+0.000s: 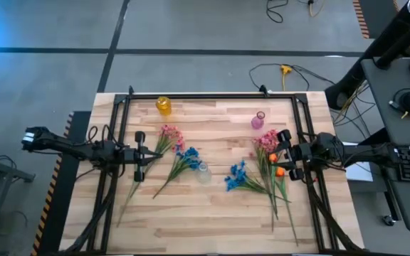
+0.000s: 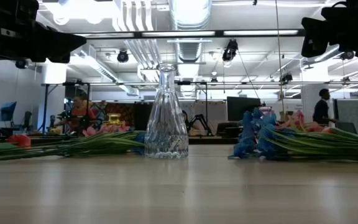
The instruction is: Sort flowers into vase by color
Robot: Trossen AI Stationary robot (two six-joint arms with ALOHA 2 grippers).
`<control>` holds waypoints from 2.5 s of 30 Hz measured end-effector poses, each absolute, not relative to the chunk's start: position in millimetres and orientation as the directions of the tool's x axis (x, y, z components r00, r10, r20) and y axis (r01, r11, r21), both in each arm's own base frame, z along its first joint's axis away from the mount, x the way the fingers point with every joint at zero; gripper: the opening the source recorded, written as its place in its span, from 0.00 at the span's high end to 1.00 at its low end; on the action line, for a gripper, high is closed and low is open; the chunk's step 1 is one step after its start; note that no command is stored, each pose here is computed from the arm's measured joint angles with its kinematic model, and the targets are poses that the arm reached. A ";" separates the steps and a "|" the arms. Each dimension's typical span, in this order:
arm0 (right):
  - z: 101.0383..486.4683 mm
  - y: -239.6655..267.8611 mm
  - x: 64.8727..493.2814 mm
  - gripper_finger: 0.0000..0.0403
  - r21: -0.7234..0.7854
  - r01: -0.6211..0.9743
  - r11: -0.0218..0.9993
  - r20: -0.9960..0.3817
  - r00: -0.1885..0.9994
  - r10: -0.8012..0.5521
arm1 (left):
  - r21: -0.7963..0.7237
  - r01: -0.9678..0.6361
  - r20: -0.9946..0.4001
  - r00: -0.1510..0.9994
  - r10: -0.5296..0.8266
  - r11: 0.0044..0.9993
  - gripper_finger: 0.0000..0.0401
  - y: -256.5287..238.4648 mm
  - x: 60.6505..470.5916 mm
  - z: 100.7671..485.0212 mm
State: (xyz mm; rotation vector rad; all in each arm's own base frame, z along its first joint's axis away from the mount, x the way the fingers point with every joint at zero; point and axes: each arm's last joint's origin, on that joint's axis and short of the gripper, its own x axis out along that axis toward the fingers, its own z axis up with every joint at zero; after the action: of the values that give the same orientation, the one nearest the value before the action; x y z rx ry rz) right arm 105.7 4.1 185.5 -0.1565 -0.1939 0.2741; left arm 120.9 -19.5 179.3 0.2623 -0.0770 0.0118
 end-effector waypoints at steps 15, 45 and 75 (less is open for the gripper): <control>185.5 4.1 105.7 0.56 -0.179 -0.253 0.951 0.169 0.944 0.283 | 0.259 -0.022 0.078 0.997 0.001 0.966 1.00 -19.5 120.9 179.3; 185.6 4.0 105.7 0.56 -0.179 -0.253 0.951 0.169 0.944 0.283 | 0.259 -0.022 0.078 0.997 0.002 0.966 1.00 -19.5 120.9 179.3; 197.4 2.6 103.5 0.56 0.151 -0.278 0.949 0.282 0.932 0.228 | -0.405 0.097 0.279 0.960 0.022 0.909 1.00 -18.4 117.2 199.0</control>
State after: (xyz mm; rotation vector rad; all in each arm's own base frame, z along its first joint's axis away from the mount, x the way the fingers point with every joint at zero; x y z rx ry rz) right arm 103.5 2.6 197.4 0.1902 -0.2653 0.2605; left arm 117.2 -18.4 199.0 -0.4292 -0.2832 -0.0390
